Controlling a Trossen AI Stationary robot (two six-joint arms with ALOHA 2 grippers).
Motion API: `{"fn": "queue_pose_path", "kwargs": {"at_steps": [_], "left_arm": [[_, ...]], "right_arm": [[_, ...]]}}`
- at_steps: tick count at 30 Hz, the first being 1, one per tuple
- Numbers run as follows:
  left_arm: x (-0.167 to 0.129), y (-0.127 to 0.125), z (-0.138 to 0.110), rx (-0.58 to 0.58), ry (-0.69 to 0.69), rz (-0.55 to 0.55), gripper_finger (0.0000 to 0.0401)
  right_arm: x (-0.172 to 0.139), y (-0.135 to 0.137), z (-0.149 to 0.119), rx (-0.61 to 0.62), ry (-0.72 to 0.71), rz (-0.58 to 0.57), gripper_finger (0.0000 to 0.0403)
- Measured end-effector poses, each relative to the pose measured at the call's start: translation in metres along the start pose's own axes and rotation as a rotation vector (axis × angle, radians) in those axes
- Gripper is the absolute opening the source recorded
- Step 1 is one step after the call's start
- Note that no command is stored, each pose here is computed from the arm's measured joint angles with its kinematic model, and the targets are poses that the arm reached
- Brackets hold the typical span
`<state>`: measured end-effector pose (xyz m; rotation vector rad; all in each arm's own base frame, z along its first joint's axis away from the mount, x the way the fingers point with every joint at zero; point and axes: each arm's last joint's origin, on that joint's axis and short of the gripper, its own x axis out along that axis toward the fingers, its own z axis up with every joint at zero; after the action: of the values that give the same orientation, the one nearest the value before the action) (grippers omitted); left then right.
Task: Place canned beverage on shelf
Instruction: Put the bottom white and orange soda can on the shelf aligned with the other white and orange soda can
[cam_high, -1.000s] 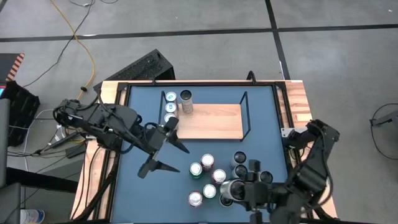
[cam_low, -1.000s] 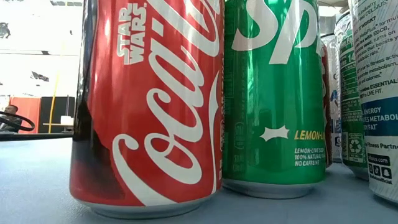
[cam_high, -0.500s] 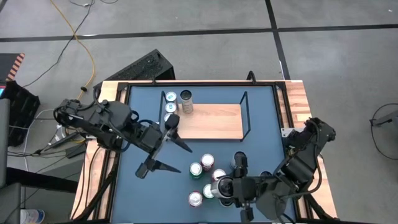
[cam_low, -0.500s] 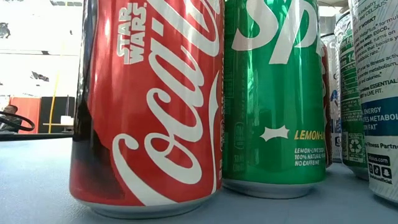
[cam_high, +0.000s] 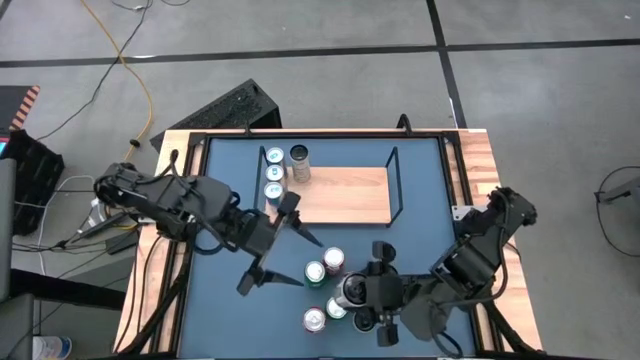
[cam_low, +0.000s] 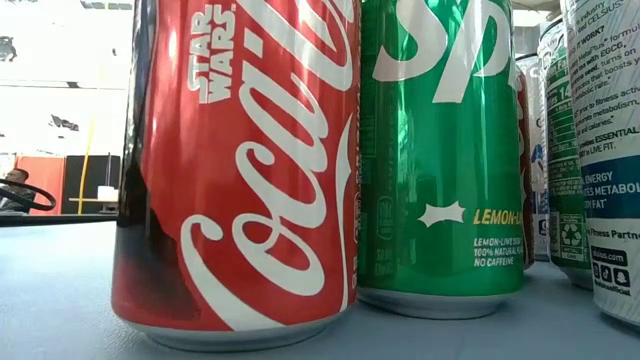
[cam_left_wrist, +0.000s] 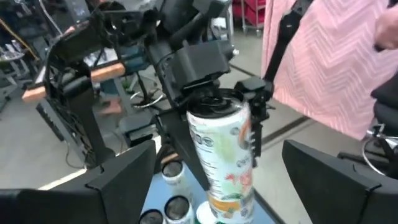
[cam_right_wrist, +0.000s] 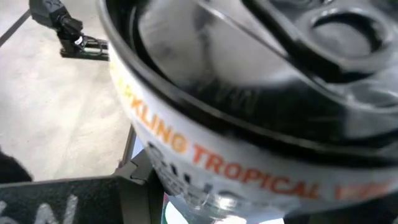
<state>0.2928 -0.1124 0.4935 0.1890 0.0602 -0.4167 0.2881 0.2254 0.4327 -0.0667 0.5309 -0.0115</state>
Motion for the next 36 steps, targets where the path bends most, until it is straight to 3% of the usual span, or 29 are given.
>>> {"fn": "queue_pose_path", "kwargs": {"at_steps": [8, 18, 30, 36], "left_arm": [[0.011, 0.002, -0.016, 0.000, 0.121, 0.021, 0.0337], [0.017, 0.006, -0.015, 0.000, 0.078, 0.041, 0.0337], [0.023, 0.015, -0.027, -0.014, 0.151, 0.046, 0.0336], [0.015, 0.017, -0.022, -0.014, 0.284, 0.061, 0.0336]], "right_arm": [[0.009, -0.012, 0.003, 0.000, 0.015, -0.015, 0.0213], [0.023, -0.023, 0.003, -0.005, 0.040, -0.011, 0.0213], [0.026, -0.028, 0.003, -0.008, 0.059, -0.006, 0.0213], [0.028, -0.032, 0.003, -0.004, 0.067, -0.010, 0.0213]]}}
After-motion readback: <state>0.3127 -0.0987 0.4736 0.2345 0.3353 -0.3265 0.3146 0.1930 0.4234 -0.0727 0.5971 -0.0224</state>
